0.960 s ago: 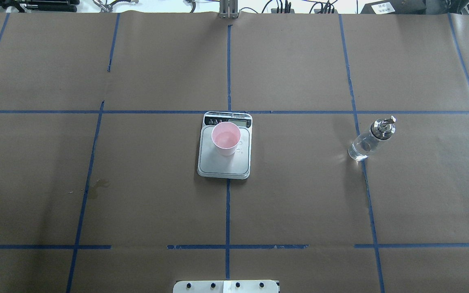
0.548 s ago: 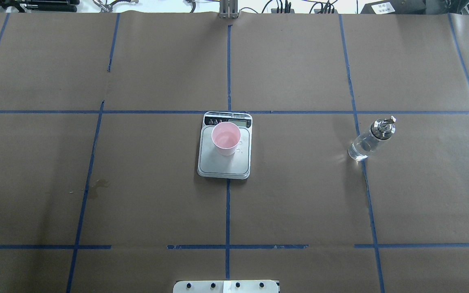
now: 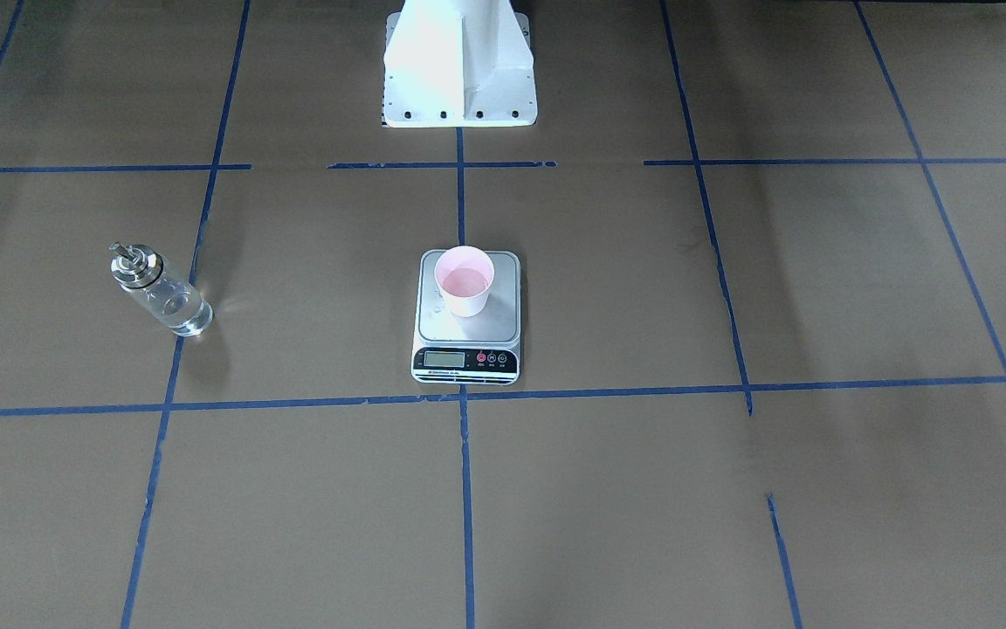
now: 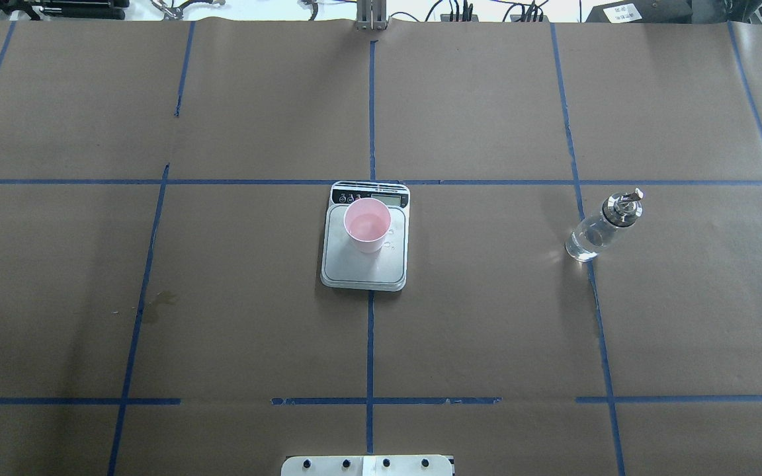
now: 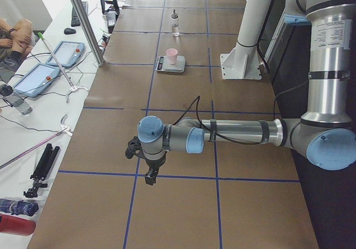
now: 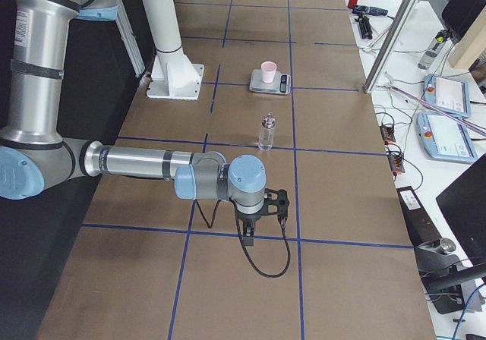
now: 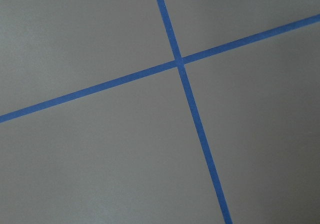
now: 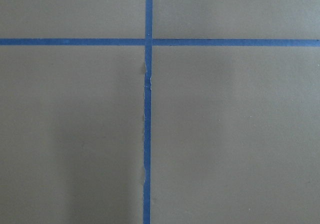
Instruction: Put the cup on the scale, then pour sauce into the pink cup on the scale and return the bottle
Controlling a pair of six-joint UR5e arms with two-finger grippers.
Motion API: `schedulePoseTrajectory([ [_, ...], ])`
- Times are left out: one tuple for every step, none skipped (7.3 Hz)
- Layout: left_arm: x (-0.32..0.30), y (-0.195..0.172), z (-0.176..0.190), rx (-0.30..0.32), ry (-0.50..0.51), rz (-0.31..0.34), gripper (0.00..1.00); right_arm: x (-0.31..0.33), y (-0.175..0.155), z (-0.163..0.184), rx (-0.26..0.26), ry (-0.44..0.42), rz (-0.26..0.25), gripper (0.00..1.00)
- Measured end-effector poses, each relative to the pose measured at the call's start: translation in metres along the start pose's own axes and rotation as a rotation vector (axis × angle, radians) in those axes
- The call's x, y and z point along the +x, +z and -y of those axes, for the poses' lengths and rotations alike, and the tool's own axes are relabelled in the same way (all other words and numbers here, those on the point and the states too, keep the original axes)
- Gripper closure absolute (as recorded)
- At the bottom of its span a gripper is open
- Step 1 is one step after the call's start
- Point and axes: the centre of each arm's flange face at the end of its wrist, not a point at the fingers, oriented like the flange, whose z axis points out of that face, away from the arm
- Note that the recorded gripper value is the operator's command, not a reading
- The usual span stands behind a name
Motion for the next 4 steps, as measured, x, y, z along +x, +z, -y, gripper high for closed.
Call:
schedulePoseTrajectory([
  [0.0,0.0,0.0,0.001,-0.003,0.001,0.0,-0.002,0.0,0.002,0.0,0.019,-0.002,0.0],
  [-0.001,0.0,0.0,0.0,-0.008,0.0,0.0,-0.005,0.0,0.007,0.002,0.025,-0.003,0.0],
  [-0.001,0.0,0.0,0.002,-0.026,-0.001,0.0,-0.009,-0.002,0.014,0.008,0.024,-0.003,0.0],
  [-0.002,-0.003,0.001,0.008,-0.054,0.0,0.0,-0.011,-0.003,0.02,0.014,0.024,-0.004,0.0],
])
